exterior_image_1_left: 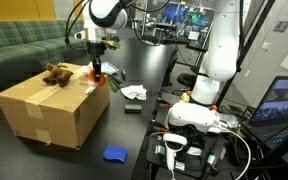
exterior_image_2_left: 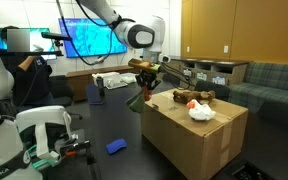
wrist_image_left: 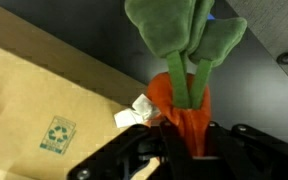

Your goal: Swap the things on the box with the things on the table

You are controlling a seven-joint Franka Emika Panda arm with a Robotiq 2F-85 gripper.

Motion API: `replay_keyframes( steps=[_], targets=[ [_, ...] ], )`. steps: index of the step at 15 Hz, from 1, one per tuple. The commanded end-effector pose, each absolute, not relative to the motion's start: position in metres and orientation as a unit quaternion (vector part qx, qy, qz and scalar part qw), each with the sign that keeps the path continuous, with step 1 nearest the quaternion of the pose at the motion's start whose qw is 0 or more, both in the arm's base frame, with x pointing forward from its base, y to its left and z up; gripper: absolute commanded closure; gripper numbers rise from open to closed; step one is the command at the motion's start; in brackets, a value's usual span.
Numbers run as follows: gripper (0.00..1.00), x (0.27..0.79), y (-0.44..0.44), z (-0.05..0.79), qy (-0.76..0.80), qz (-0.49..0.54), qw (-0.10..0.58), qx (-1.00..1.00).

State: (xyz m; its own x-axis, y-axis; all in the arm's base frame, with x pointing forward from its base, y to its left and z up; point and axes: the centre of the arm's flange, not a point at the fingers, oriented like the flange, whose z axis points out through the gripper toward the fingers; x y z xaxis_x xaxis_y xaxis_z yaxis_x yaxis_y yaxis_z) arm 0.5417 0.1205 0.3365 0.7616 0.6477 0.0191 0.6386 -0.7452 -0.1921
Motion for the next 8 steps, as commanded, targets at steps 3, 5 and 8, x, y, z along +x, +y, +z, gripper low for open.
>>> replay_keyframes(
  steps=[3, 5, 8],
  targets=[
    [0.96, 0.481, 0.08, 0.301, -0.343, 0.068, 0.109, -0.931],
    [0.96, 0.467, 0.073, 0.28, -0.333, 0.083, 0.111, -0.933],
    [0.96, 0.453, 0.068, 0.258, -0.306, 0.099, 0.115, -0.94]
  ],
)
